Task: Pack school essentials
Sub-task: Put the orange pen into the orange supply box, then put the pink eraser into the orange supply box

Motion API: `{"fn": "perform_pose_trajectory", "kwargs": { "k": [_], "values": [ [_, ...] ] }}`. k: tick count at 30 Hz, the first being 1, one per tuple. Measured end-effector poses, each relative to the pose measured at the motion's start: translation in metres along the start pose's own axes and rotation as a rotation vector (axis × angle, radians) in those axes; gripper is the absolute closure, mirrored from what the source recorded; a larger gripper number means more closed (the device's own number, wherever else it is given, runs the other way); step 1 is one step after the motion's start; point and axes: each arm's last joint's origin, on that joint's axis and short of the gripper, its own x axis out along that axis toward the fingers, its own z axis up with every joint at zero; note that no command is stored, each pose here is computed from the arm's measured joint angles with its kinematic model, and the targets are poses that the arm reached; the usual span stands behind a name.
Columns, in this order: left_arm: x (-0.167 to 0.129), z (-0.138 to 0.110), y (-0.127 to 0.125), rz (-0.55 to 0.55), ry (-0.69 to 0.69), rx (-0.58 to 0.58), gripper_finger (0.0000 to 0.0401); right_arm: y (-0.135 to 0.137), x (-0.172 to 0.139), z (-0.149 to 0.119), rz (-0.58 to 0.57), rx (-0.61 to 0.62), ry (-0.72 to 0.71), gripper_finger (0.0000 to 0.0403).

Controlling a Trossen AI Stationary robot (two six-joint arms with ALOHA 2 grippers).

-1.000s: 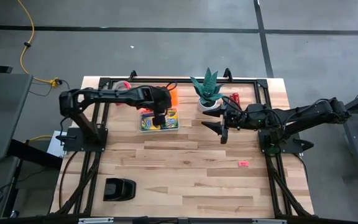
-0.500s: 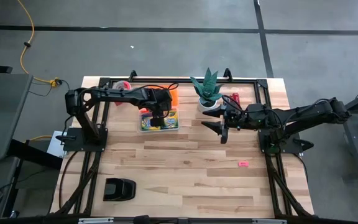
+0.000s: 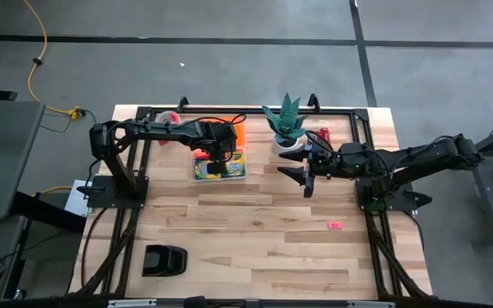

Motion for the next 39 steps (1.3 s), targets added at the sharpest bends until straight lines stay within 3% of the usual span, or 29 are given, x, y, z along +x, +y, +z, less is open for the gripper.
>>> {"fn": "perform_pose_trajectory", "kwargs": {
  "k": [7, 12, 19, 26, 29, 32, 39],
  "values": [
    [-0.003, 0.0, 0.0, -0.024, -0.012, -0.01, 0.0304, 0.0, 0.0, 0.0, 0.0, 0.0, 0.0, 0.019],
    [-0.047, 0.01, 0.006, -0.045, -0.117, -0.09, 0.0259, 0.0, 0.0, 0.0, 0.0, 0.0, -0.001, 0.019],
    [-0.155, 0.007, 0.014, -0.246, -0.591, -0.332, 0.0214, 0.0, 0.0, 0.0, 0.001, -0.054, -0.003, 0.019],
    [-0.237, -0.037, -0.011, -0.325, -1.178, -0.346, 0.0213, 0.0, 0.0, 0.0, 0.001, -0.104, -0.004, 0.019],
    [-0.245, -0.06, -0.024, -0.357, -1.343, -0.371, 0.0214, 0.0, 0.0, 0.0, 0.001, -0.104, -0.004, 0.019],
    [-0.242, -0.08, -0.036, -0.362, -1.418, -0.412, 0.0215, 0.0, 0.0, 0.0, 0.001, -0.104, -0.004, 0.019],
    [-0.226, -0.106, -0.052, -0.324, -1.423, -0.485, 0.0215, 0.0, 0.0, 0.0, 0.001, -0.104, -0.004, 0.019]
  ]
}}
